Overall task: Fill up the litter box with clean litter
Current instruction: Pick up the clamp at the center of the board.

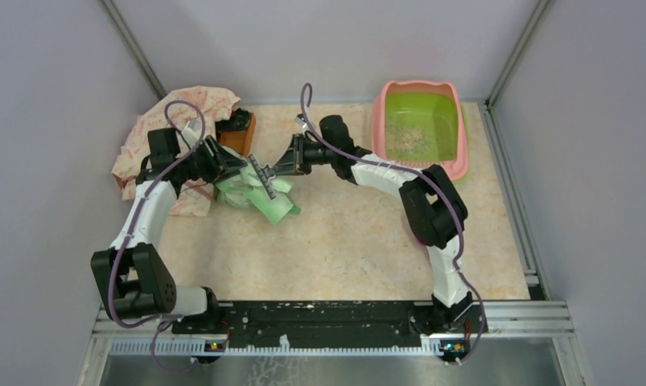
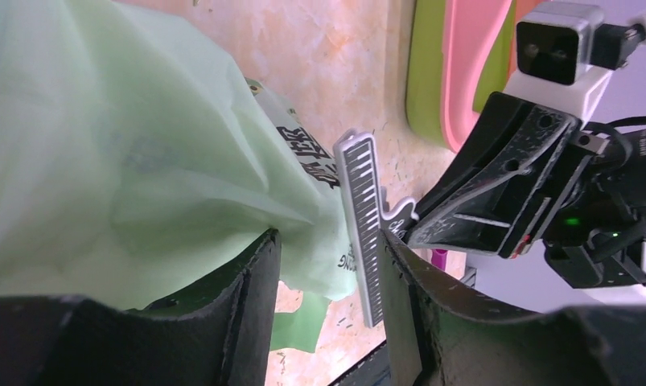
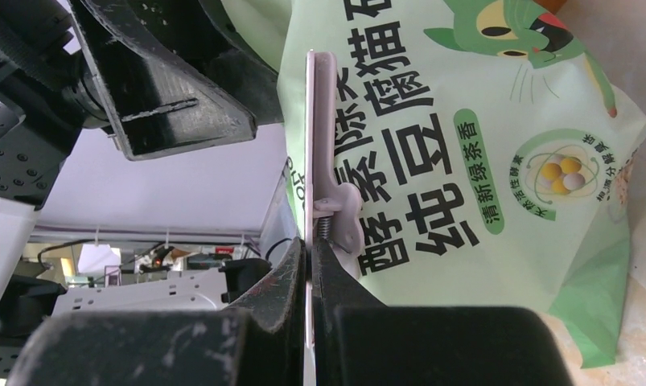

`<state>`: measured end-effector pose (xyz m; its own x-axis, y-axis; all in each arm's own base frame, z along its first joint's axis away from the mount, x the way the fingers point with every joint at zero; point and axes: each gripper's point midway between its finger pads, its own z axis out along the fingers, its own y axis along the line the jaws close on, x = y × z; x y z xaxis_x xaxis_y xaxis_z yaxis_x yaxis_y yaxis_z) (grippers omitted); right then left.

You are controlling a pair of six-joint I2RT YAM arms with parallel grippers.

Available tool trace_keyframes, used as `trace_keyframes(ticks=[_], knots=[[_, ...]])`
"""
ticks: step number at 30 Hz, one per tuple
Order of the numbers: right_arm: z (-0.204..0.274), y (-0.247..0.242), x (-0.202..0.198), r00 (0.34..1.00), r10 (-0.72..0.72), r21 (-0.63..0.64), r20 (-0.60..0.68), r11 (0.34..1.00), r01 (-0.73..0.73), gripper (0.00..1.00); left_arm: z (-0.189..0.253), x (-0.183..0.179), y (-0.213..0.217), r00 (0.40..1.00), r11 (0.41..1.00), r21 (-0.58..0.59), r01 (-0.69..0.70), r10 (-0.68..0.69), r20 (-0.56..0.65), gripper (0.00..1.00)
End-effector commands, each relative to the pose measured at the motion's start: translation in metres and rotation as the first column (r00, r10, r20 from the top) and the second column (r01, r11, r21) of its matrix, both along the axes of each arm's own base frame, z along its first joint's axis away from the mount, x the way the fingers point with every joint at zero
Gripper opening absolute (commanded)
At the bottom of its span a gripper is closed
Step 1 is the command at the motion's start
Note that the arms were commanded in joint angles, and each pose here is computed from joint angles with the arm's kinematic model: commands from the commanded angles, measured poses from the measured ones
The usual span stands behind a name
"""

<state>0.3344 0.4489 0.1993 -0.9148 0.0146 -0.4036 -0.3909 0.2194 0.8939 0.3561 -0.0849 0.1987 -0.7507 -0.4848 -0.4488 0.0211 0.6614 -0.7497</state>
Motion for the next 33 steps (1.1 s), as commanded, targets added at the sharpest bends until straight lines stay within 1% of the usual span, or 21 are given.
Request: trace_keyframes(ticks=[1, 9, 19, 23, 27, 33], knots=[[0.021, 0.014, -0.006, 0.997, 0.049, 0.047, 0.051, 0.998, -0.051, 0.00, 0.022, 0.007, -0.004, 0.996, 0.999, -0.038, 0.011, -0.007, 0.091, 0.54], [0.016, 0.019, -0.007, 0.997, 0.064, 0.053, 0.038, 0.996, -0.066, 0.00, 0.025, 0.010, -0.003, 0.996, 0.999, -0.038, 0.009, -0.005, 0.085, 0.54], [0.011, 0.021, -0.004, 0.998, 0.057, 0.052, 0.034, 0.997, -0.059, 0.00, 0.058, -0.006, -0.009, 0.993, 0.997, -0.038, 0.068, -0.064, 0.095, 0.54], [0.010, 0.022, -0.003, 0.998, 0.058, 0.056, 0.032, 0.997, -0.059, 0.00, 0.065, -0.009, -0.010, 0.993, 0.997, -0.046, 0.062, -0.057, 0.103, 0.54], [0.015, 0.022, -0.004, 0.997, 0.063, 0.075, 0.038, 0.995, -0.066, 0.00, 0.058, 0.001, -0.007, 0.993, 0.998, -0.048, 0.037, -0.032, 0.113, 0.54], [0.016, 0.025, -0.003, 0.997, 0.073, 0.085, 0.034, 0.993, -0.076, 0.00, 0.046, 0.024, -0.003, 0.982, 0.999, -0.043, 0.010, -0.001, 0.191, 0.54]])
